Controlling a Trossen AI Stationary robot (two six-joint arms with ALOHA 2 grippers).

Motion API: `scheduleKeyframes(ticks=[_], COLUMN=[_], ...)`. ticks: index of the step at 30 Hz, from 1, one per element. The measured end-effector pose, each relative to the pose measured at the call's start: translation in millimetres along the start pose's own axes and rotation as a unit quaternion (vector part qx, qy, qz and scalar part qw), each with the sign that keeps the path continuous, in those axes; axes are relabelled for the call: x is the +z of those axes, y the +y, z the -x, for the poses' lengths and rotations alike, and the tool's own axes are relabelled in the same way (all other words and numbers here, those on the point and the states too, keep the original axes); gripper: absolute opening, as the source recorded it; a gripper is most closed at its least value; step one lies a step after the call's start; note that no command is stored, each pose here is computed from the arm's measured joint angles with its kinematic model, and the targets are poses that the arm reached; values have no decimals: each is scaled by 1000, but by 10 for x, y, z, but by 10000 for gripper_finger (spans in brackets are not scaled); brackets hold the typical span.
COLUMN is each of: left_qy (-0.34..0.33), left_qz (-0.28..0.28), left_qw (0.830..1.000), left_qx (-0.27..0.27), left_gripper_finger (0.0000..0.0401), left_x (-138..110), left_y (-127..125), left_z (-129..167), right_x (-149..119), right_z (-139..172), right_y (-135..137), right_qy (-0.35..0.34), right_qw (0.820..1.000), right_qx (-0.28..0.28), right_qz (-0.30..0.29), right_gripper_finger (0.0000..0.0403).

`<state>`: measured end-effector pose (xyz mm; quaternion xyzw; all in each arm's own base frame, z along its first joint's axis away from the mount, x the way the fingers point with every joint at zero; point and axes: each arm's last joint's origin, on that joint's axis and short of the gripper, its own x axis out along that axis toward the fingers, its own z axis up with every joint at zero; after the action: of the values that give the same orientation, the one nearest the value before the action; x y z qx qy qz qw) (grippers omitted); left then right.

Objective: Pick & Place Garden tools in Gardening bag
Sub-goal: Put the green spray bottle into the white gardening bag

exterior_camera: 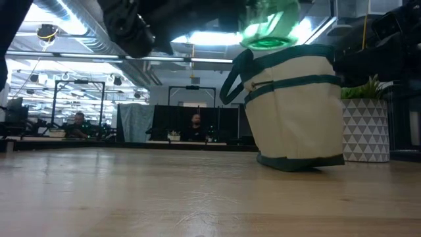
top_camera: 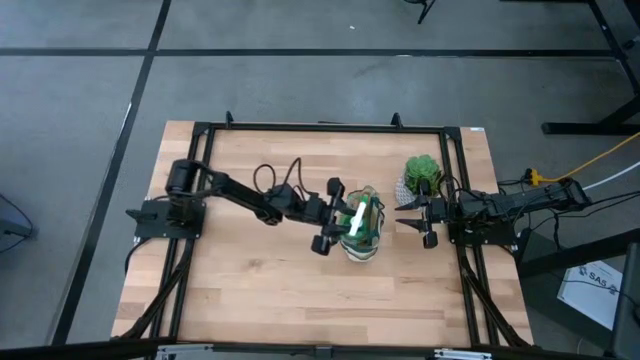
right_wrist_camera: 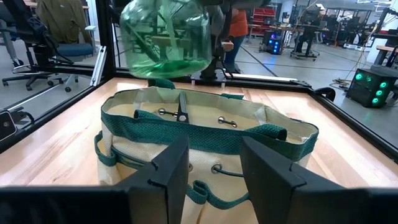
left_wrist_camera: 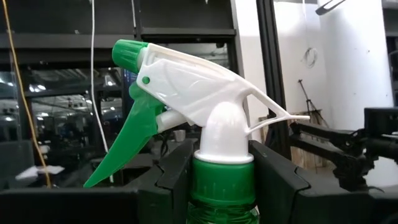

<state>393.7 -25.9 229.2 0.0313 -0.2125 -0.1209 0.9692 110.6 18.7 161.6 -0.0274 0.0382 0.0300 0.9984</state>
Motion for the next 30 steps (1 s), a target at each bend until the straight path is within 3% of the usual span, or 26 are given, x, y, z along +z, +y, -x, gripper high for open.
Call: scheduleKeyframes(ticks=[7, 20, 25, 30], left_qy=[4, -10, 25, 40], left_qz=[65, 86, 112, 96], left_qw=[998, 996, 990, 991], left_qx=[0, 37, 76, 87], left_gripper_finger=[132, 138, 138, 138], left_x=[-201, -245, -322, -349], left_y=[23, 71, 94, 100], left_z=[-133, -119, -113, -110], right_x=[0, 0, 0, 0], right_z=[0, 0, 0, 0], right_y=[0, 0, 0, 0], right_qy=[0, 0, 0, 0], right_qw=[1000, 1000, 1000, 1000], right_qx=[0, 0, 0, 0], right_qz=[0, 0, 0, 0], right_gripper_finger=[146, 146, 146, 147])
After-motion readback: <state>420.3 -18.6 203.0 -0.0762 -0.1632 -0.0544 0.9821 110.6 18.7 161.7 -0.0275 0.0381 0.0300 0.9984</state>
